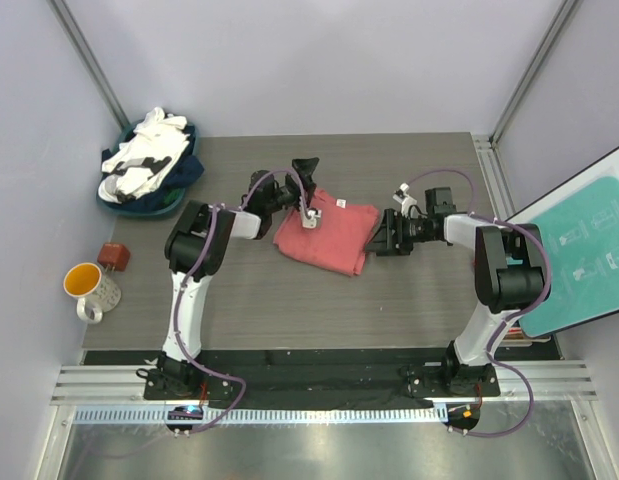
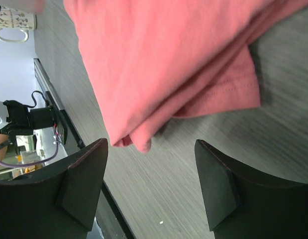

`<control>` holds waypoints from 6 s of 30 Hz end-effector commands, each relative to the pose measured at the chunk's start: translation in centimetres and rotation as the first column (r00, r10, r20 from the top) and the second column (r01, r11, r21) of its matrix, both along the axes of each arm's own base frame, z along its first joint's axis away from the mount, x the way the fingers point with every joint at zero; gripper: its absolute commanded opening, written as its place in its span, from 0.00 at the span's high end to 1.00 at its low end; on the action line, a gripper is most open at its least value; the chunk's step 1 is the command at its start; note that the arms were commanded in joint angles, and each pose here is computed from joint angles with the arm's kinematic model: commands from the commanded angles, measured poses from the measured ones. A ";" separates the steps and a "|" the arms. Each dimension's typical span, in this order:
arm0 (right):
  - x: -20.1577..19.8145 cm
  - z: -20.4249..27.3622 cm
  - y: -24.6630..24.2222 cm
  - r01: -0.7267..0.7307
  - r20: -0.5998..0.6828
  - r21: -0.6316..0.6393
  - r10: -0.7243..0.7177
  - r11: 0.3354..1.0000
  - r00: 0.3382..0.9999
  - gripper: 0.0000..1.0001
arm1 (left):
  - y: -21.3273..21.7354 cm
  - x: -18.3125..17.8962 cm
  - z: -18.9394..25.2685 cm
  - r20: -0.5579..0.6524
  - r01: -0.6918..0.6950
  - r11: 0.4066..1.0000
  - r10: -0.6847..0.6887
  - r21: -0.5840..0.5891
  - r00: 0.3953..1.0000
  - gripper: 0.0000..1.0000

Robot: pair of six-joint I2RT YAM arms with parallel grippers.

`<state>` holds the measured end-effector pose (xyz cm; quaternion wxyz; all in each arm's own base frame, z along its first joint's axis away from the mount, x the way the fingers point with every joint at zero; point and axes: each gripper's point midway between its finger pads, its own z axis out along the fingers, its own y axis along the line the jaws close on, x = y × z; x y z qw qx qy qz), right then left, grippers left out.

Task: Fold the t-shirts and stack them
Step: Fold the long partially folded tshirt into a neat square, then put the neatly folded tshirt into the corner of the board with the right arm

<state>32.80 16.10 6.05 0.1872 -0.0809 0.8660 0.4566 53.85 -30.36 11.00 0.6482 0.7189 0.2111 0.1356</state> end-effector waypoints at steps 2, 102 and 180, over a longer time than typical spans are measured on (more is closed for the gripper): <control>-0.7 1.4 0.1 -0.010 0.054 0.000 0.010 1.000 0.999 0.24 | -1.0 -2.0 9.6 0.196 0.061 0.982 -0.026 -0.177 0.980 0.00; 30.2 5.2 -31.8 0.548 0.564 -0.826 0.199 0.133 0.802 0.99 | 4.0 -14.5 8.4 0.038 -0.165 0.980 0.170 -0.108 0.985 0.00; 12.0 22.4 -13.6 0.700 0.737 -0.226 -0.351 0.677 0.577 0.00 | 13.7 -8.0 17.0 -0.922 -0.833 0.420 -0.022 -0.360 0.387 0.00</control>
